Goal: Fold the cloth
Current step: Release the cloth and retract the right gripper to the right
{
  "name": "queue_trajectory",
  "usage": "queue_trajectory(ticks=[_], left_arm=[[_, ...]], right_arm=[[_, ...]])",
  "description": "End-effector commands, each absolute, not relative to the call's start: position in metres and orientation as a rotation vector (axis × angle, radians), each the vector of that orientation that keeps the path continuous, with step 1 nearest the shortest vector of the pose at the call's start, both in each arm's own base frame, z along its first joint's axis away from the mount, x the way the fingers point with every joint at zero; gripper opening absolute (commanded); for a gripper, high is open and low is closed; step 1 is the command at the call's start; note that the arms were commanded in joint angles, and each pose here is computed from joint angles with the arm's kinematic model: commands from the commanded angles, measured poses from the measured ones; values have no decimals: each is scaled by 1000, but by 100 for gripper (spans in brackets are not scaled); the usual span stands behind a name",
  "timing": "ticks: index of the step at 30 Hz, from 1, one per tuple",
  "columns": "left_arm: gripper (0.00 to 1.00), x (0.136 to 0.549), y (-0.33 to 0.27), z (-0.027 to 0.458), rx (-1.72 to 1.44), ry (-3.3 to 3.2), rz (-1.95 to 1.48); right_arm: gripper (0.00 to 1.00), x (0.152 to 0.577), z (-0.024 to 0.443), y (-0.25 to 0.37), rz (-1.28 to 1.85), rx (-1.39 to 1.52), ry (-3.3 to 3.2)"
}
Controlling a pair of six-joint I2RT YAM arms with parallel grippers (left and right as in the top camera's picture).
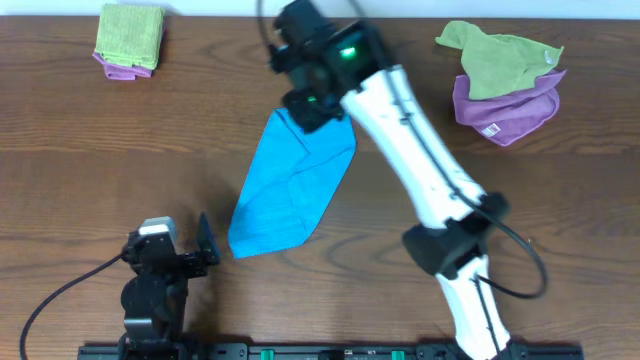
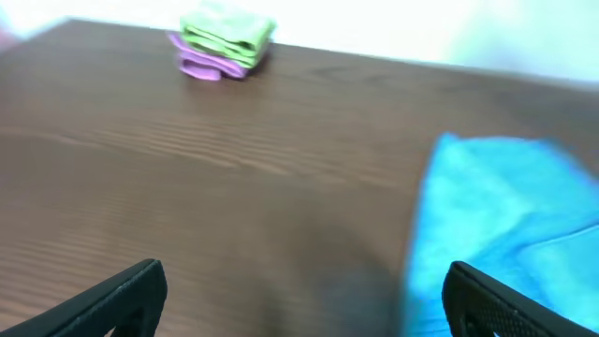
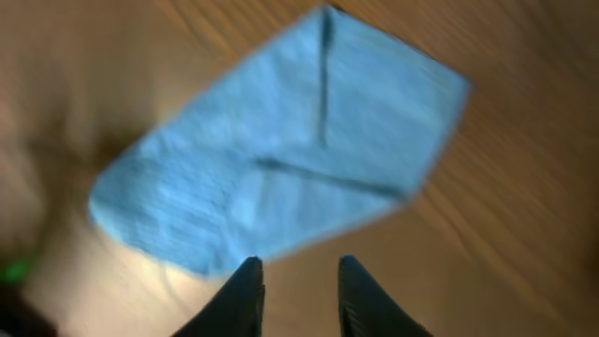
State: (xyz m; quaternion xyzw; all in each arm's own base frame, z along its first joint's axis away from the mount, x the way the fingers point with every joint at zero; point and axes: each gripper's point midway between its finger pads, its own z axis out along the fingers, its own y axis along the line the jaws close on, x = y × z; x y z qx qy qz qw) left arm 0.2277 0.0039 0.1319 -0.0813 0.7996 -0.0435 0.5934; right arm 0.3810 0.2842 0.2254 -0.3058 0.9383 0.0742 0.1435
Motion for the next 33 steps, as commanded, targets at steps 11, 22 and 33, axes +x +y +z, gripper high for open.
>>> queue_trajectory(ticks=[11, 22, 33], left_arm=[[95, 220, -69, 148, -167, 1821, -728], [96, 222, -97, 177, -6, 1755, -889], [96, 259, -119, 196, 132, 1815, -877]], right_arm=[[45, 283, 365, 177, 224, -707, 2515], [54, 207, 329, 120, 259, -434, 2500], [77, 191, 271, 114, 313, -314, 2538]])
